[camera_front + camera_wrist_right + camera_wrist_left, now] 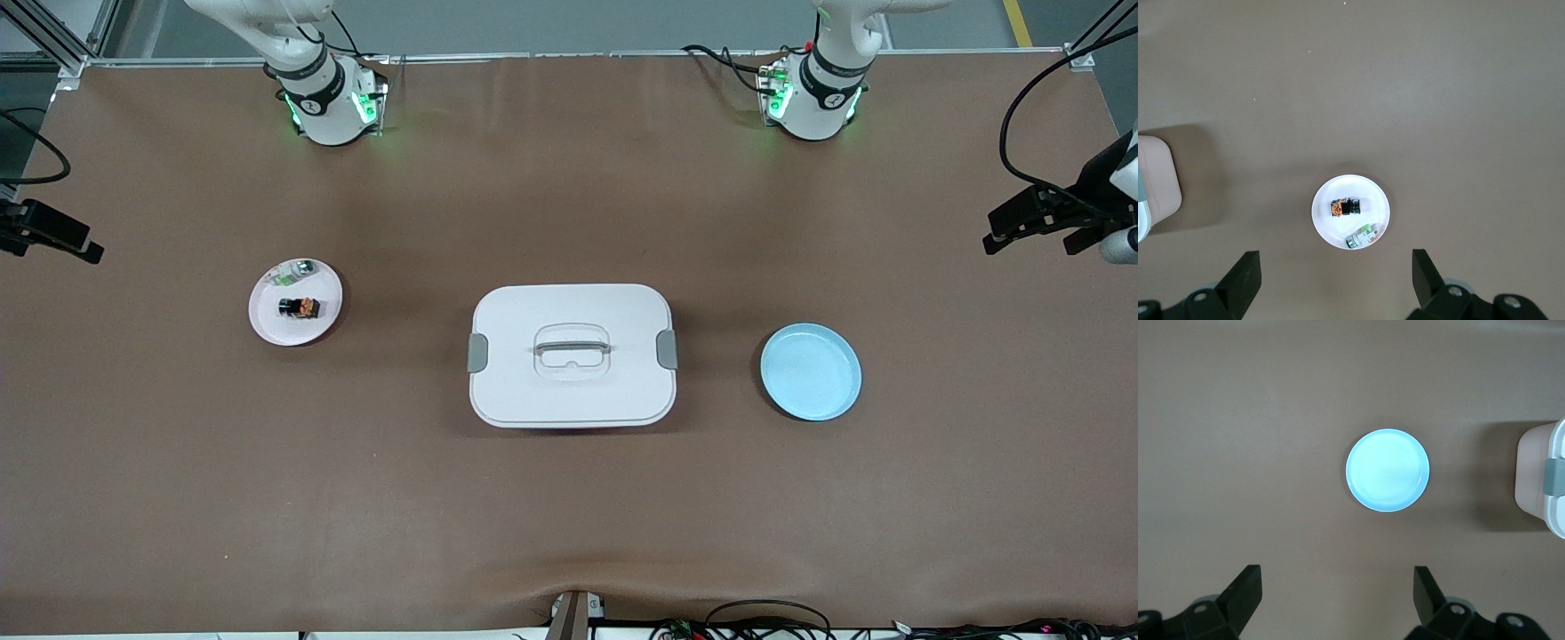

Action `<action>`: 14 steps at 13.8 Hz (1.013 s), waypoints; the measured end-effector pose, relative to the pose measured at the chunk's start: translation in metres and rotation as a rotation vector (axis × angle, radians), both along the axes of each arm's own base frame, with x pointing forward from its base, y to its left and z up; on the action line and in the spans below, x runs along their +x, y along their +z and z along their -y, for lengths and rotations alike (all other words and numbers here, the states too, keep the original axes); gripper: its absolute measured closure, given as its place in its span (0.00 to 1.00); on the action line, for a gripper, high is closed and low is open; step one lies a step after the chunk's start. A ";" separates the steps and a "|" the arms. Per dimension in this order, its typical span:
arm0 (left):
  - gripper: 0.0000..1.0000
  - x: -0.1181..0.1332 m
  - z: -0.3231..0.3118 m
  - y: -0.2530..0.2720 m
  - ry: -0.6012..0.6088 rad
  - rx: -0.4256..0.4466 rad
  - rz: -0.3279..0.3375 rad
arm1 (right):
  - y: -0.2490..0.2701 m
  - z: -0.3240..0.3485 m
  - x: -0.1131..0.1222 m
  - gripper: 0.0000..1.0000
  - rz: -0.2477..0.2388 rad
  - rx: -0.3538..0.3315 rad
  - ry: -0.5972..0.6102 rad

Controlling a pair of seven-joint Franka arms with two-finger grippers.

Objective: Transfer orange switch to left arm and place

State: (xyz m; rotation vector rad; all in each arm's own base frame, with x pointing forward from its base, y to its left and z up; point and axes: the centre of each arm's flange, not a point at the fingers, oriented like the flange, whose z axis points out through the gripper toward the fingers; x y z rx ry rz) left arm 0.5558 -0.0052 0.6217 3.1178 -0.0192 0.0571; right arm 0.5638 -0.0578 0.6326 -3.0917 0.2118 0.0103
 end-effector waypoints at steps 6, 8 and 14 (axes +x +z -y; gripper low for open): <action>0.00 -0.001 -0.001 -0.001 0.001 0.000 -0.007 | 0.000 0.000 0.000 0.00 0.002 0.000 0.000; 0.00 -0.001 -0.001 -0.001 0.002 0.000 -0.008 | 0.000 0.000 0.000 0.00 0.003 0.000 -0.001; 0.00 -0.001 -0.002 -0.001 0.003 0.000 -0.008 | -0.007 0.002 0.014 0.00 0.050 -0.005 -0.004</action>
